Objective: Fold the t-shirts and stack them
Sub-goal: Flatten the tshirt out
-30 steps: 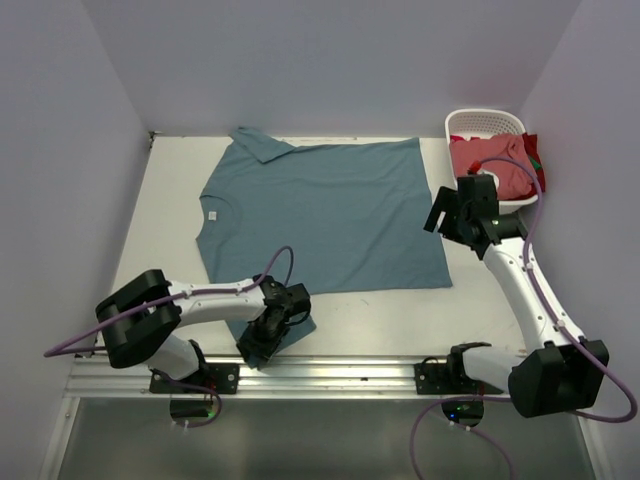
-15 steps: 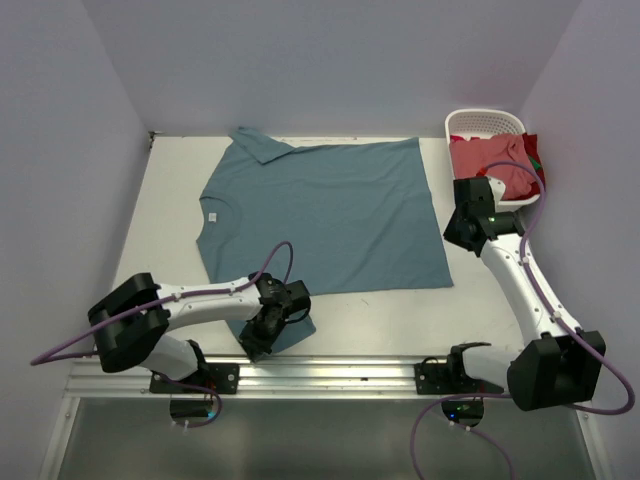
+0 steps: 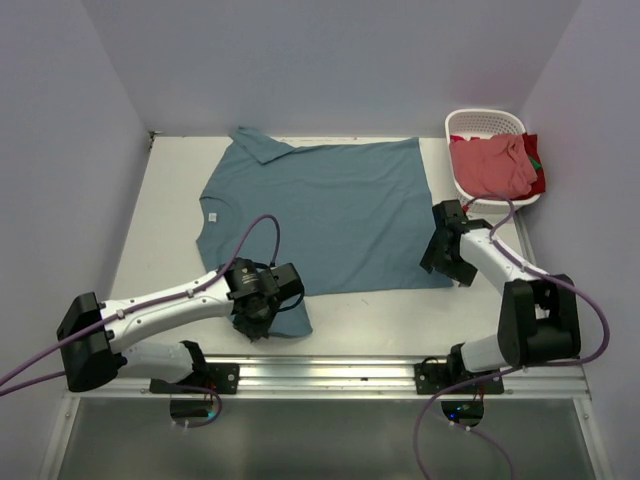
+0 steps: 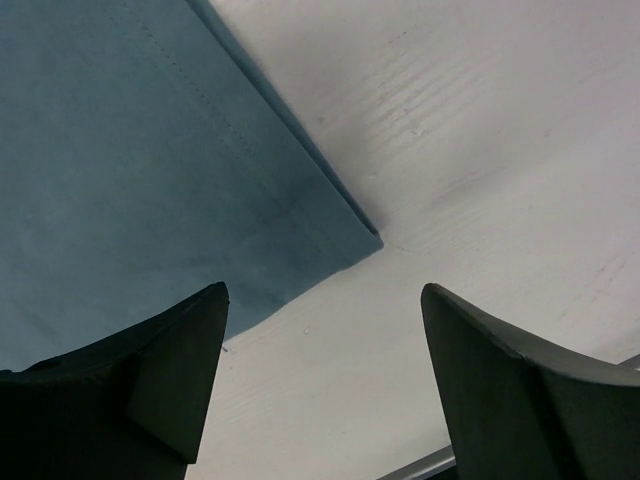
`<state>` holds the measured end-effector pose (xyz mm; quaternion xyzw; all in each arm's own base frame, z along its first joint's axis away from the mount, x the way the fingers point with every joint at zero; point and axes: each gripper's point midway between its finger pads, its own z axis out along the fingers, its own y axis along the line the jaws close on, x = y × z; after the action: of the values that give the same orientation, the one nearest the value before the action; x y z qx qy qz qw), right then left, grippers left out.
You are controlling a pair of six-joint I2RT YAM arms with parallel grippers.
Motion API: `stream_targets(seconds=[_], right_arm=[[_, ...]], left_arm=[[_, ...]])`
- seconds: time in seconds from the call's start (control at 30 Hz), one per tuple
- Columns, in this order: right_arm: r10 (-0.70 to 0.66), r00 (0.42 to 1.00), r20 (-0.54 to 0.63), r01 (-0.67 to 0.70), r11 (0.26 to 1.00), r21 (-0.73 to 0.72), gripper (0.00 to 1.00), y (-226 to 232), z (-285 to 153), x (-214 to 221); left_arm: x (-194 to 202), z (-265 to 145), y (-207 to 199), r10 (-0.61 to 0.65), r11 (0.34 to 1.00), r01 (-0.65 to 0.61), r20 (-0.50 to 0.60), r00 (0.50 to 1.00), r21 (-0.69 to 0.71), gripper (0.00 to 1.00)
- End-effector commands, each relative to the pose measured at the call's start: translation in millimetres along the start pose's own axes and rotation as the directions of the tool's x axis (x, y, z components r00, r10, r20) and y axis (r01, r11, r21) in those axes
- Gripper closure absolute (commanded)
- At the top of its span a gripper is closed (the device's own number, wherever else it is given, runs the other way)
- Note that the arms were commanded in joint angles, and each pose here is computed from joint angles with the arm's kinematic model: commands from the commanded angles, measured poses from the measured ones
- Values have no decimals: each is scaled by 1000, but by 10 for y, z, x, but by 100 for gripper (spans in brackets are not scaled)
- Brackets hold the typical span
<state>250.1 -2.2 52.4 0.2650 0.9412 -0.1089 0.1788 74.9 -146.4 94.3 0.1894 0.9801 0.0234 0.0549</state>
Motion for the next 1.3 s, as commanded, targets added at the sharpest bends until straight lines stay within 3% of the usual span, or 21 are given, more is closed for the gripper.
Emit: stream_targets(seconds=[0.0,0.37,0.63,0.67,0.87,0.93,1.13,1.27], right_arm=[[69,998,4,-69,998,11,19,69,162,5],[144,986,83,-150,986,78,36,-36,229,-161],[162,984,71,-170,978,123,49,-151,323,-85],[157,986,63,-164,978,129,55,-160,348,-45],[165,986,36,-168,977,132,72,-176,437,51],[167,986,25,-169,977,131,84,-170,477,90],[166,986,-3,-164,977,136,100,-152,549,150],[168,986,-7,-166,980,106,100,-140,474,156]], left_arm=[[53,-35,90,-19,999,19,6,1000,-30,100],[107,2,111,-28,999,29,12,1000,-17,100],[126,-9,135,-27,999,27,7,1000,-25,100],[131,-16,140,-27,999,27,6,1000,-26,100],[153,-26,156,-36,999,36,2,999,-29,100],[159,-31,163,-41,999,41,5,999,-30,100],[156,-37,170,-45,998,45,9,999,-32,100],[56,-110,198,-67,997,70,64,996,-44,100]])
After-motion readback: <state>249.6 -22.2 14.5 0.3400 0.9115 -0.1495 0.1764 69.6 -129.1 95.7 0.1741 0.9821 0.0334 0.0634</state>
